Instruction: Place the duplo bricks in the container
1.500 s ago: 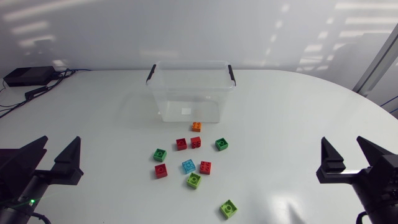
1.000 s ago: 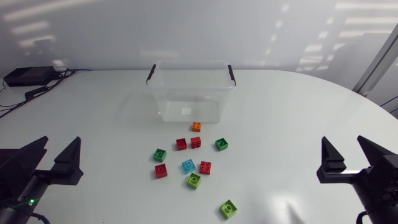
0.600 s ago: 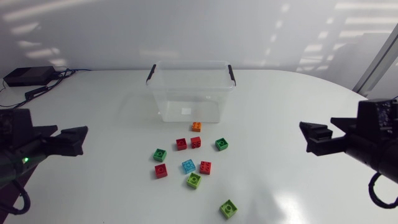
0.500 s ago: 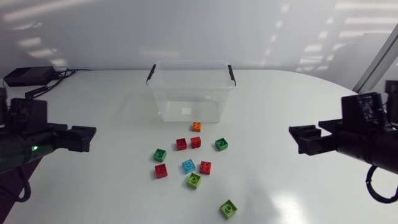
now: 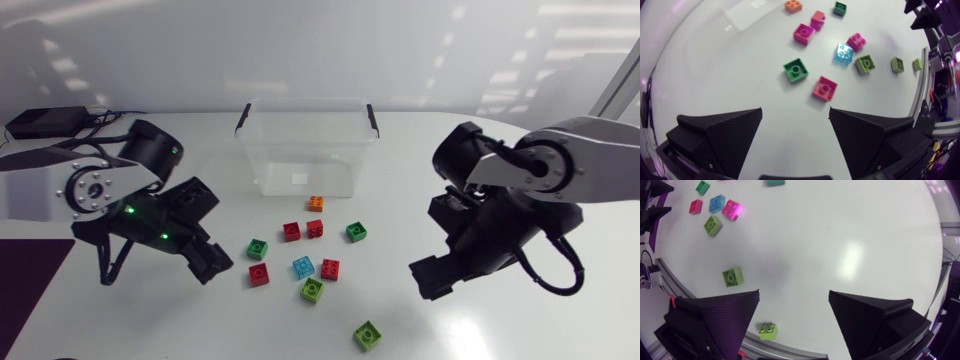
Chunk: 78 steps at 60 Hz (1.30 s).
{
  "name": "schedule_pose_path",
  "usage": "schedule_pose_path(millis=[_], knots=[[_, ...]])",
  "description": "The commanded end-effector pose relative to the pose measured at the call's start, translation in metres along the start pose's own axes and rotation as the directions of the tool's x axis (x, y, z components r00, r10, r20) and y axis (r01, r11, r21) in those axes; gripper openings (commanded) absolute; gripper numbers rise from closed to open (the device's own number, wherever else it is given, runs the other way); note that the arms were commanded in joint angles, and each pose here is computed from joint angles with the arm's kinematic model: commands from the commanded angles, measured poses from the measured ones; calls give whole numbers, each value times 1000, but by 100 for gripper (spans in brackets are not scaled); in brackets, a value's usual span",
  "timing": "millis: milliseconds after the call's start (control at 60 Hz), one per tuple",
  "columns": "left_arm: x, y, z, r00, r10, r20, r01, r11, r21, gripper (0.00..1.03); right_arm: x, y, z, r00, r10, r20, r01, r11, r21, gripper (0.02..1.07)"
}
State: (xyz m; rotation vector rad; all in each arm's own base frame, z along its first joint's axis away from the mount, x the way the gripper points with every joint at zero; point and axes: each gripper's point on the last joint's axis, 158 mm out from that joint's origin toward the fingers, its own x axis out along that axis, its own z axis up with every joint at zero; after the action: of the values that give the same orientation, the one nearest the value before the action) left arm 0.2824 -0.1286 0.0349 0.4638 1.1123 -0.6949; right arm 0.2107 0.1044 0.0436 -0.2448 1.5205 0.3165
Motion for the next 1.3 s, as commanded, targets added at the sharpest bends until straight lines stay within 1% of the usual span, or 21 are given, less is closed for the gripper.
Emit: schedule_pose_path(millis=[0,83,150,267,433,500,567,650,700,733,800,900,933,1150,1217,1283], knots=[[11,-17,3,998,-51,-45,55,993,104,93,13,5,-15,992,52,-112,-45,997,60,102],[14,-29,4,996,-68,-58,77,984,162,93,21,7,-27,981,93,-171,-84,995,60,102],[17,-37,1,993,-84,-80,98,977,187,93,27,14,-45,956,131,-261,-118,991,64,102],[21,-39,-1,991,-93,-99,112,971,212,93,39,17,-65,925,123,-360,-114,992,47,102],[21,-36,3,990,-93,-108,115,967,225,93,54,23,-92,849,87,-520,-101,995,1,102],[20,-34,5,990,-92,-109,115,967,227,93,59,22,-98,827,58,-559,-81,997,-16,102],[21,-33,6,989,-94,-113,117,967,227,93,63,22,-103,814,34,-580,-66,997,-34,102],[22,-32,6,989,-95,-117,119,967,226,93,67,21,-110,794,20,-607,-59,997,-45,96],[23,-32,6,988,-95,-118,120,967,226,93,69,22,-115,778,11,-628,-60,997,-57,95],[23,-32,6,988,-96,-121,122,966,227,93,71,23,-116,773,3,-634,-60,996,-67,93],[23,-32,6,988,-97,-123,123,966,226,93,72,28,-121,764,-23,-645,-60,992,-107,92],[23,-32,5,987,-98,-128,126,965,229,93,74,33,-125,757,-52,-651,-55,988,-144,84],[23,-31,5,987,-98,-131,126,965,229,93,75,34,-127,756,-56,-652,-55,987,-150,79],[21,-25,4,987,-93,-131,121,966,227,93,77,36,-133,747,-81,-660,-55,982,-183,77],[21,-25,3,987,-93,-133,122,967,225,93,78,37,-135,742,-85,-665,-61,979,-193,64],[21,-25,1,986,-95,-139,125,966,228,93,80,41,-135,744,-75,-664,-76,978,-196,48]])
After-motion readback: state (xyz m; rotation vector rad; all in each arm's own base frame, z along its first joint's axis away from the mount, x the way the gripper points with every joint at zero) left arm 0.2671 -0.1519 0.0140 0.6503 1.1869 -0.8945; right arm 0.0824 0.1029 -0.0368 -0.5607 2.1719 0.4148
